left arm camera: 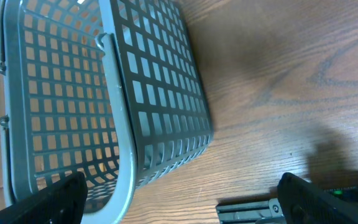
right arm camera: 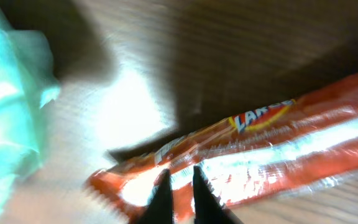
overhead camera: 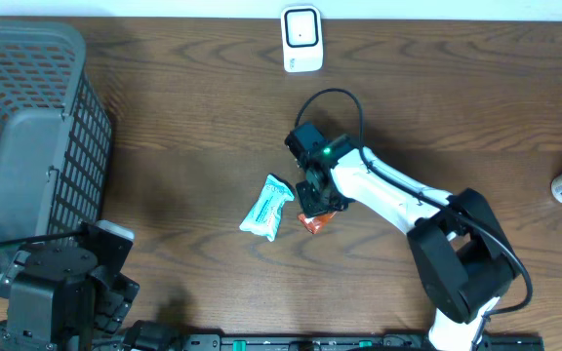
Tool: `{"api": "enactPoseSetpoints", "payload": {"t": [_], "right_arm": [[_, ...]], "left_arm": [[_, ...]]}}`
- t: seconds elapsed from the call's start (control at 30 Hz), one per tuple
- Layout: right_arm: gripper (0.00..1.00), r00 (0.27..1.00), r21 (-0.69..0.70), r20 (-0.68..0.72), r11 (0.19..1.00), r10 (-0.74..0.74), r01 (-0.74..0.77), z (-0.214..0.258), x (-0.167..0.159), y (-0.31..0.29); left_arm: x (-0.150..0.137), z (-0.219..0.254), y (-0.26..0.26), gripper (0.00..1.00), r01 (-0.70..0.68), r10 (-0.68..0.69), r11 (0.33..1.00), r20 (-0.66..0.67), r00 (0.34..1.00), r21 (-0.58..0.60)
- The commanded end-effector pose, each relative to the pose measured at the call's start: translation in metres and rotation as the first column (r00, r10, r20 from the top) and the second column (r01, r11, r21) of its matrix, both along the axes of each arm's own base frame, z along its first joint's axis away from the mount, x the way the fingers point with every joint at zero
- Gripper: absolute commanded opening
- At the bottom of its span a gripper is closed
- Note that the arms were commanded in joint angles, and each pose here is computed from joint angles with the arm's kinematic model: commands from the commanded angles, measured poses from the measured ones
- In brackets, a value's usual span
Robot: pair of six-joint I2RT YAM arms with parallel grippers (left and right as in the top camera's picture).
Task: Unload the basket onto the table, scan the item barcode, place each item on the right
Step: 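Raise the TOP bar and carry it toward the white scanner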
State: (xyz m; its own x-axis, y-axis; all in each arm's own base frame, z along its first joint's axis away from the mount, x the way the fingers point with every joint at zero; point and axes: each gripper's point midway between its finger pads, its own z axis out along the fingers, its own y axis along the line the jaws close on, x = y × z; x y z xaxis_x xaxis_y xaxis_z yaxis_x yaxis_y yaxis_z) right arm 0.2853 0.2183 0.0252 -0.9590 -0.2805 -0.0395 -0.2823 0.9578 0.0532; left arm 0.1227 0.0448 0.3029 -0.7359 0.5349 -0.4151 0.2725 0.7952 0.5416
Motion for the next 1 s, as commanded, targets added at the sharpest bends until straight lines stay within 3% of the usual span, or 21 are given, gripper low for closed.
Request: {"api": "enactPoseSetpoints", "payload": {"t": [0.0, 0.07, 0.13, 0.17, 0.23, 0.37, 0.4, 0.5, 0.53, 0.6, 0.67, 0.73, 0.77, 0.87, 0.97], "right_arm": [[0.63, 0.99, 0.149, 0.14, 0.989, -0.005, -0.016, 0.074, 0.027, 0.021], [0.76, 0.981, 0.143, 0.193, 0.99, -0.034, 0.006, 0.095, 0.036, 0.01], [0.97, 0.971, 0.134, 0.218, 0.988, -0.1, 0.071, 0.106, 0.043, -0.005], [0.99, 0.966, 0.139, 0.205, 0.981, -0.159, 0.132, 0.107, 0.044, -0.012], [0.99, 0.956, 0.176, 0.139, 0.956, -0.26, 0.235, 0.106, 0.04, -0.017], [0.98, 0.955, 0.21, 0.085, 0.942, -0.284, 0.262, 0.104, 0.038, -0.016], [0.8, 0.957, 0.206, 0.083, 0.944, -0.279, 0.258, 0.103, 0.037, -0.016], [0.64, 0.959, 0.197, 0.093, 0.949, -0.266, 0.245, 0.103, 0.037, -0.017], [0.65, 0.953, 0.214, 0.083, 0.939, -0.291, 0.268, 0.104, 0.038, -0.014], [0.87, 0.948, 0.248, 0.079, 0.927, -0.308, 0.281, 0.106, 0.041, -0.008], [0.99, 0.922, 0.251, 0.078, 0.903, -0.378, 0.349, 0.106, 0.045, -0.009], [0.96, 0.828, 0.213, 0.033, 0.814, -0.559, 0.541, 0.101, 0.043, -0.02], [0.89, 0.777, 0.193, 0.005, 0.764, -0.629, 0.616, 0.098, 0.04, -0.024], [0.77, 0.679, 0.156, -0.052, 0.666, -0.732, 0.73, 0.085, 0.039, -0.026], [0.76, 0.615, 0.114, -0.104, 0.605, -0.782, 0.788, 0.069, 0.038, -0.023]], "left_arm": [[0.0, 0.002, 0.0, 0.98, -0.01, 0.011, 1.0, 0.009, 1.0, -0.009], [0.0, 0.002, 0.0, 0.98, -0.01, 0.011, 1.0, 0.009, 1.0, -0.009], [0.0, 0.002, 0.0, 0.98, -0.01, 0.011, 1.0, 0.008, 1.0, -0.008], [0.0, 0.002, 0.0, 0.98, -0.01, 0.011, 1.0, 0.009, 1.0, -0.009], [0.0, 0.002, 0.0, 0.98, -0.011, 0.011, 1.0, 0.008, 1.0, -0.009], [0.0, 0.002, 0.0, 0.98, -0.01, 0.011, 1.0, 0.008, 1.0, -0.008], [0.0, 0.002, 0.0, 0.98, -0.011, 0.011, 1.0, 0.008, 1.0, -0.009], [0.0, 0.002, 0.0, 0.98, -0.01, 0.011, 1.0, 0.009, 1.0, -0.009], [0.0, 0.002, 0.0, 0.98, -0.01, 0.011, 1.0, 0.009, 1.0, -0.009], [0.0, 0.002, 0.0, 0.98, -0.01, 0.011, 1.0, 0.008, 1.0, -0.008], [0.0, 0.002, 0.0, 0.98, -0.01, 0.011, 1.0, 0.008, 1.0, -0.008], [0.0, 0.002, 0.0, 0.98, -0.01, 0.011, 1.0, 0.009, 1.0, -0.009], [0.0, 0.002, 0.0, 0.98, -0.011, 0.011, 1.0, 0.009, 1.0, -0.009], [0.0, 0.002, 0.0, 0.98, -0.01, 0.011, 1.0, 0.009, 1.0, -0.009], [0.0, 0.002, 0.0, 0.98, -0.01, 0.011, 1.0, 0.009, 1.0, -0.009]]}}
